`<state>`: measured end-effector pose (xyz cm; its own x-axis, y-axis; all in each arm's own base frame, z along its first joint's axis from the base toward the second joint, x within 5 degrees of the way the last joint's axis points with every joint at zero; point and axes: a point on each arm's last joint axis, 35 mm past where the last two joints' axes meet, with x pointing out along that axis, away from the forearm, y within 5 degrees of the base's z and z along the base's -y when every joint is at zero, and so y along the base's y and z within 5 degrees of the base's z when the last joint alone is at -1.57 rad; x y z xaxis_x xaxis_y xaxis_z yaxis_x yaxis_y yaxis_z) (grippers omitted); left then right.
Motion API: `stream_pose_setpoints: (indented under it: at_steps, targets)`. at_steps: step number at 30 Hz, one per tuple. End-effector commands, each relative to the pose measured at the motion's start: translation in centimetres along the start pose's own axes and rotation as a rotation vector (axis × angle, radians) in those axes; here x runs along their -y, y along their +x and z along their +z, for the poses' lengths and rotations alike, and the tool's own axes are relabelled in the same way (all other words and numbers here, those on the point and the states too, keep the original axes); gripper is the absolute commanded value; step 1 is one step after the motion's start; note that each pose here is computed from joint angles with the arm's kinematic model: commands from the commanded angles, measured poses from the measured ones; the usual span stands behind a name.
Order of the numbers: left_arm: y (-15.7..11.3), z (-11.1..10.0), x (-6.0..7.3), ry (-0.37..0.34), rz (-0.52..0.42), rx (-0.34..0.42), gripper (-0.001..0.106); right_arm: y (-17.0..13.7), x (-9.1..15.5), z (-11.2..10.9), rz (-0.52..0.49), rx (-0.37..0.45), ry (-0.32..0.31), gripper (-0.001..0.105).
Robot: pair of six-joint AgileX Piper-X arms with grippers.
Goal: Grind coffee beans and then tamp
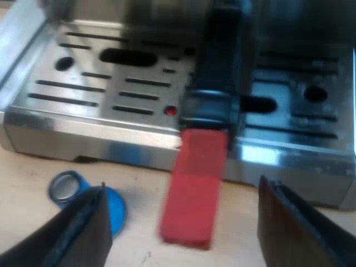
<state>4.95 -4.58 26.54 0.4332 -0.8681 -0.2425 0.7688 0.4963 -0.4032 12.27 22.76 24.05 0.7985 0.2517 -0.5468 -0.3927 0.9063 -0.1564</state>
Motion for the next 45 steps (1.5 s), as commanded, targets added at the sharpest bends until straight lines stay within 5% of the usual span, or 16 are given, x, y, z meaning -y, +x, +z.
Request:
stream_pose_setpoints:
  at_steps: [1, 5, 14, 20, 38, 40, 45]
  targets:
    - [0.0, 0.2, 0.1, -0.003, -0.01, 0.006, 0.076, 0.6, 0.9, 0.3, 0.021, -0.044, 0.033, 0.059]
    - [0.0, 0.2, 0.1, -0.003, -0.01, 0.006, 0.076, 1.5, 2.0, 0.7, 0.028, -0.065, 0.074, 0.059]
    - [0.0, 0.2, 0.1, -0.003, -0.01, 0.006, 0.076, 3.4, 0.9, 0.3, 0.065, -0.079, 0.075, 0.059]
    - [0.0, 0.2, 0.1, -0.003, -0.01, 0.006, 0.076, 4.9, -0.1, -0.2, 0.089, -0.073, 0.015, 0.059]
    - [0.0, 0.2, 0.1, -0.003, -0.01, 0.006, 0.076, 6.4, 0.1, -0.3, 0.089, -0.069, 0.043, 0.059]
    - [0.0, 0.2, 0.1, -0.003, -0.01, 0.006, 0.076, 6.4, 0.1, -0.3, 0.089, -0.069, 0.043, 0.054]
    - [0.0, 0.2, 0.1, -0.003, -0.01, 0.006, 0.076, 6.4, 0.1, -0.3, 0.089, -0.069, 0.043, 0.014]
